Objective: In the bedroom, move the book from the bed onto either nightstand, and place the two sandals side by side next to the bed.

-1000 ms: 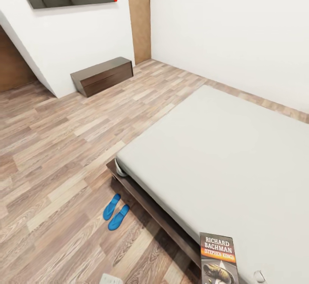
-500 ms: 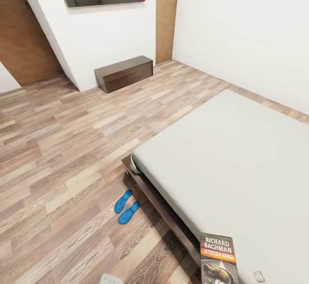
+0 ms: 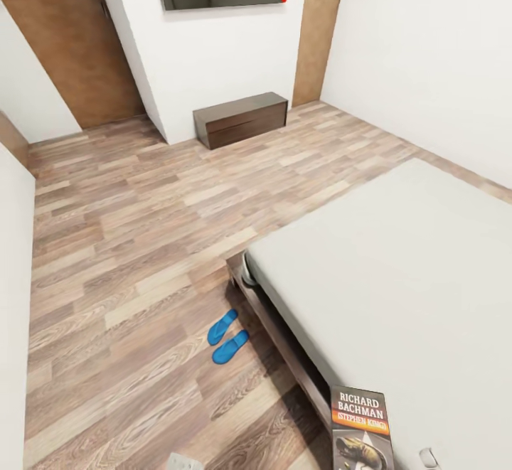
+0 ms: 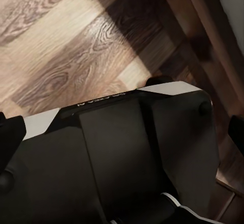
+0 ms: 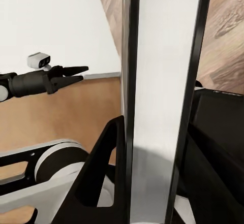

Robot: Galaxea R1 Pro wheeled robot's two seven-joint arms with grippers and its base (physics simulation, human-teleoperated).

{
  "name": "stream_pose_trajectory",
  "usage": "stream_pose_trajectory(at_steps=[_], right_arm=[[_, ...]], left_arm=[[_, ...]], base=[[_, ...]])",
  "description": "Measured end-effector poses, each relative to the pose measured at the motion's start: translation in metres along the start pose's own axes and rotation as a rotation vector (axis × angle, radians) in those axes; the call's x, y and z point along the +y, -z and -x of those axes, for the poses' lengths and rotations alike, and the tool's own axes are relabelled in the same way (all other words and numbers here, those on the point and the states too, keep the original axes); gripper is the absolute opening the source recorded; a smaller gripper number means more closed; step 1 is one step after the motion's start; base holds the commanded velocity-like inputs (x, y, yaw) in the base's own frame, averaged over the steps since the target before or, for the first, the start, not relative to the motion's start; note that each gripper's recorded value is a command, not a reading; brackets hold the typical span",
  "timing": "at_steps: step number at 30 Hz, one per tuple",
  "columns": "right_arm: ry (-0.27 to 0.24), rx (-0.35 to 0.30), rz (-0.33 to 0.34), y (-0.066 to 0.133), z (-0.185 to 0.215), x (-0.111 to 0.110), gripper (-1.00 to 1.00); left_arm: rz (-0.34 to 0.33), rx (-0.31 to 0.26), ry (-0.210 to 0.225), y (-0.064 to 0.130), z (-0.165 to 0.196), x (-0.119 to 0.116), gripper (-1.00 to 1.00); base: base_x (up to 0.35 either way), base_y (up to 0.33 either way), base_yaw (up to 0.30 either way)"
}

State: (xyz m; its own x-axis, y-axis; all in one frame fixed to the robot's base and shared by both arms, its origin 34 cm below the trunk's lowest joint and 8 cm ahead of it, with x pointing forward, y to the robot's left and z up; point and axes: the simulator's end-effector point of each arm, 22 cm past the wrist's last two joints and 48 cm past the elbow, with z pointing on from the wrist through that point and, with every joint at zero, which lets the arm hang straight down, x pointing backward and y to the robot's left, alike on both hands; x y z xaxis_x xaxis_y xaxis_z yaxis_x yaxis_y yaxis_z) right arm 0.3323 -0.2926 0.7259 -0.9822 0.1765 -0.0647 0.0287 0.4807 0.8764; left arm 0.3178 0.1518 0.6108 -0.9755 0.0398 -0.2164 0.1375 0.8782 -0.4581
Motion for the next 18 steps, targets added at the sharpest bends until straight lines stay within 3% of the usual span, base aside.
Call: stream_pose_trajectory(at_steps=[6, 18], right_arm=[[-0.001, 0.001, -0.066, 0.000, -0.001, -0.014, -1.00], [-0.001, 0.001, -0.081, 0.000, 0.000, -0.018, -1.00]], left_arm=[[-0.001, 0.001, -0.001, 0.000, 0.000, 0.000, 1.00], [-0.001, 0.001, -0.001, 0.000, 0.000, 0.000, 1.00]], base=[[0.000, 0.000, 0.292], [0.000, 0.000, 0.292]])
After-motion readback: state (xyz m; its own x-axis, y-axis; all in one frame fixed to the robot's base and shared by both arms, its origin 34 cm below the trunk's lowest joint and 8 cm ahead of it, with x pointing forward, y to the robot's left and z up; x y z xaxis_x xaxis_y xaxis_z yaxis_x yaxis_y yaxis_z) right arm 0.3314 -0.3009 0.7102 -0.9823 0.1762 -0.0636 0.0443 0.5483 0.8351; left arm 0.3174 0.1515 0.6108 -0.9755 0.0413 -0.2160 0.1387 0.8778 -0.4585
